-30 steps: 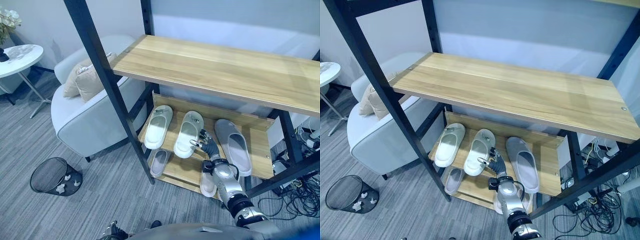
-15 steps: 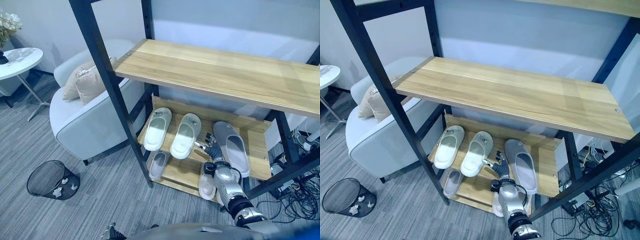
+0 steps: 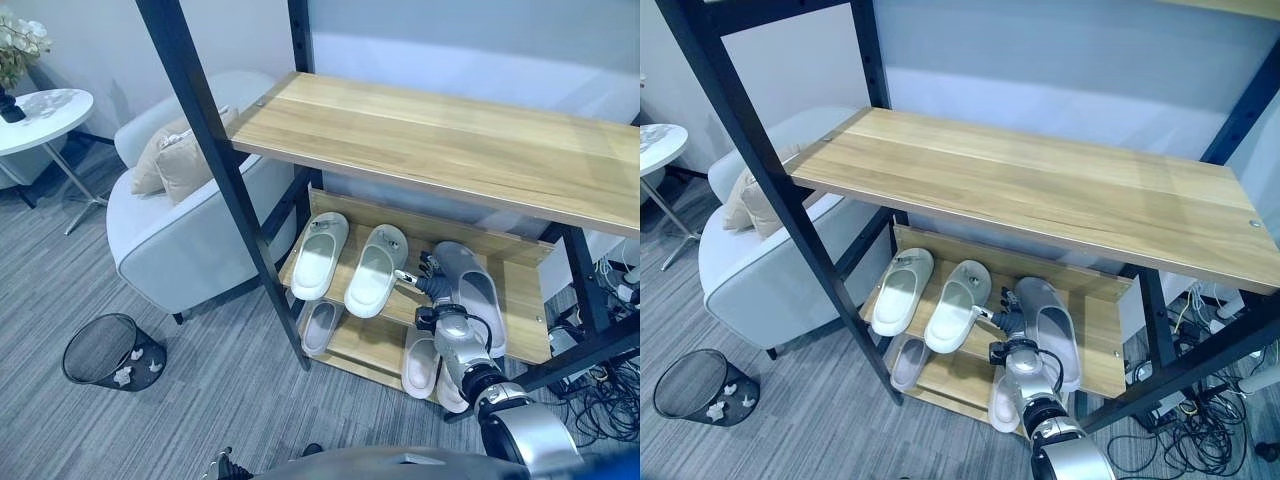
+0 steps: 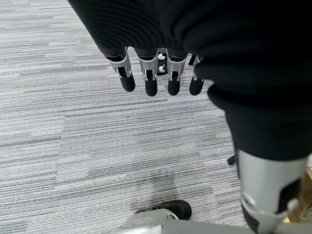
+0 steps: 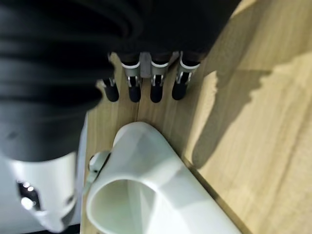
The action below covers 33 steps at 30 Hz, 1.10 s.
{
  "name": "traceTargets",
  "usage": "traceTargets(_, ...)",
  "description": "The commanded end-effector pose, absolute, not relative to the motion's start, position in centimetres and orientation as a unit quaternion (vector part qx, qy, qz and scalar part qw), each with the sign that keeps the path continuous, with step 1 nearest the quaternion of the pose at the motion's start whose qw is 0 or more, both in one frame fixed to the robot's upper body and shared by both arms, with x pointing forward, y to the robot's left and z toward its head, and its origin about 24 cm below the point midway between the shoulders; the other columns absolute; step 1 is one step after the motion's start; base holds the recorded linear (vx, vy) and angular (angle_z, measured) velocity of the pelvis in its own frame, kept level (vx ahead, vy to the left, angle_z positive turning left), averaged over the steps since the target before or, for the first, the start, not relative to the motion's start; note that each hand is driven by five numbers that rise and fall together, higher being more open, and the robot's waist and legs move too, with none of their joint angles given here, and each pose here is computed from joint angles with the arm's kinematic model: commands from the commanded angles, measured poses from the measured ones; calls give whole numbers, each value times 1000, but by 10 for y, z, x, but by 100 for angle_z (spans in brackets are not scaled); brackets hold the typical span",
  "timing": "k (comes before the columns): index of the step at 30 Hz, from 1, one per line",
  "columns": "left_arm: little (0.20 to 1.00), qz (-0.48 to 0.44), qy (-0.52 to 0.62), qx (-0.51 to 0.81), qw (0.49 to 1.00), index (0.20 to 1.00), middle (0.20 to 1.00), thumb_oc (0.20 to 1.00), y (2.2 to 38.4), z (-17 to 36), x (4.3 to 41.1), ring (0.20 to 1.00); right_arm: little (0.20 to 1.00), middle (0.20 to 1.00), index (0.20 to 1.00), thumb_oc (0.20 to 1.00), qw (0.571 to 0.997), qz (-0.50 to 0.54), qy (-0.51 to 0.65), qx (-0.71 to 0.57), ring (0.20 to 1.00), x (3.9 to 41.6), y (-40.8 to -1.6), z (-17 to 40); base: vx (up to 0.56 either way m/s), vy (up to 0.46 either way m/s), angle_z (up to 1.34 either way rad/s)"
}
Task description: Arrange the slippers neatly on the shoe rack.
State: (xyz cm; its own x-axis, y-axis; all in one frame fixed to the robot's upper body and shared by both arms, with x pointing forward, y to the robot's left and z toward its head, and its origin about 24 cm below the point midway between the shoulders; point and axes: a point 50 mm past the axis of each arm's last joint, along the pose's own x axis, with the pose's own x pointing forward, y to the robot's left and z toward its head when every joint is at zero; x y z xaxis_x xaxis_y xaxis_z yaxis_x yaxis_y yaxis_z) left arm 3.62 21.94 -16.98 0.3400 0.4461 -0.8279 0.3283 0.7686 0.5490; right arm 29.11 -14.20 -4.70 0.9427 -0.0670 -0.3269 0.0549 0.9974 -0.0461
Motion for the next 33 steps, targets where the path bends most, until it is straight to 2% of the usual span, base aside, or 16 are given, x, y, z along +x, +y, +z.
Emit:
traceTargets(1, 1000, -14, 586, 285, 758, 1000, 1000, 1000, 168, -177, 37, 1000, 1000, 1000, 1000, 1000, 997, -18, 81, -3, 1000, 320, -144, -10, 0, 0, 0)
traceTargets(10, 1000, -19, 592, 284, 754, 1000, 1000, 1000, 170, -178, 37, 1000, 1000, 1000, 1000, 1000, 998, 25, 65, 4, 1000, 321, -129, -5, 5, 4, 3)
traceTargets(33, 1000, -21, 609, 278, 743, 1000, 1000, 1000, 174, -178, 37, 1000, 1000, 1000, 1000, 1000, 994, 43, 81, 55, 1000, 315, -101, -11, 0, 0, 0)
